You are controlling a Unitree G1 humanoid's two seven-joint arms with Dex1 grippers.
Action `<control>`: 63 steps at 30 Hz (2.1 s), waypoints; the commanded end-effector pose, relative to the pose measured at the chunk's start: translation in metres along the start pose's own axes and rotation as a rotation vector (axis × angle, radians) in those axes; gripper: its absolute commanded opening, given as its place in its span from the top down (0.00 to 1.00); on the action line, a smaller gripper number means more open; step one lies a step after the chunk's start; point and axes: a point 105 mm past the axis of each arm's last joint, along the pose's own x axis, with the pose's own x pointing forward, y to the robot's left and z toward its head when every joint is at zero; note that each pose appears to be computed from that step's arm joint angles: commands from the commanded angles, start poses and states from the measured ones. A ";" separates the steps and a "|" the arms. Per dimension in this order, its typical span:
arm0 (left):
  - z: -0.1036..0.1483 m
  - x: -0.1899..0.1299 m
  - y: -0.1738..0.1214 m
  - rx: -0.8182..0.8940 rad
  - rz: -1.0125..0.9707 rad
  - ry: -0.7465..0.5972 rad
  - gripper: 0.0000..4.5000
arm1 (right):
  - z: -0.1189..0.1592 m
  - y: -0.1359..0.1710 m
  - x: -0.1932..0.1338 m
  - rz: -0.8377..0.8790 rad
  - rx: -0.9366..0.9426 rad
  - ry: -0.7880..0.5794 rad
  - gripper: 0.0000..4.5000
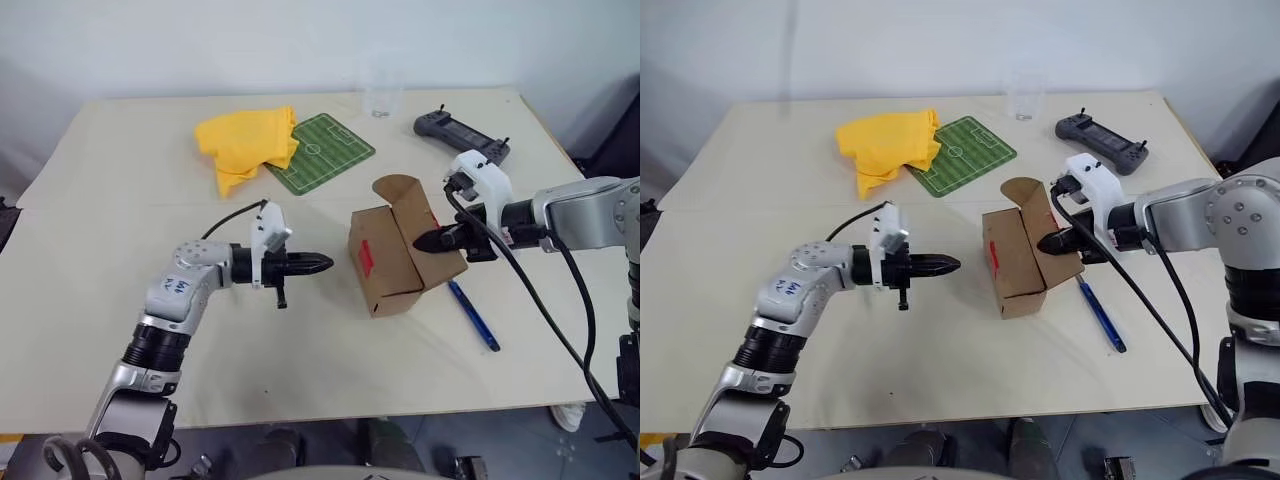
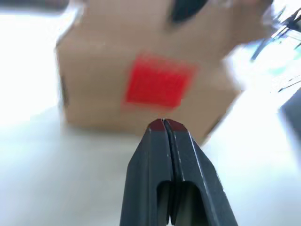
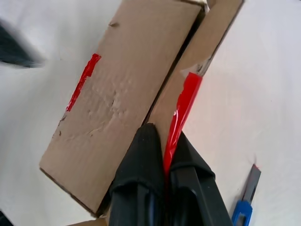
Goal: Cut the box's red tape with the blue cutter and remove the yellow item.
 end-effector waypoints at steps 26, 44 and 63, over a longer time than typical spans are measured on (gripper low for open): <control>-0.039 0.056 0.027 0.261 0.167 0.277 1.00 | 0.000 0.015 0.002 0.054 -0.060 0.047 0.99; -0.052 0.014 0.021 0.163 0.217 0.400 1.00 | -0.009 0.006 -0.012 0.000 -0.110 0.120 0.99; -0.058 0.010 0.016 0.113 0.263 0.382 1.00 | -0.037 -0.020 0.000 -0.106 -0.273 0.204 0.99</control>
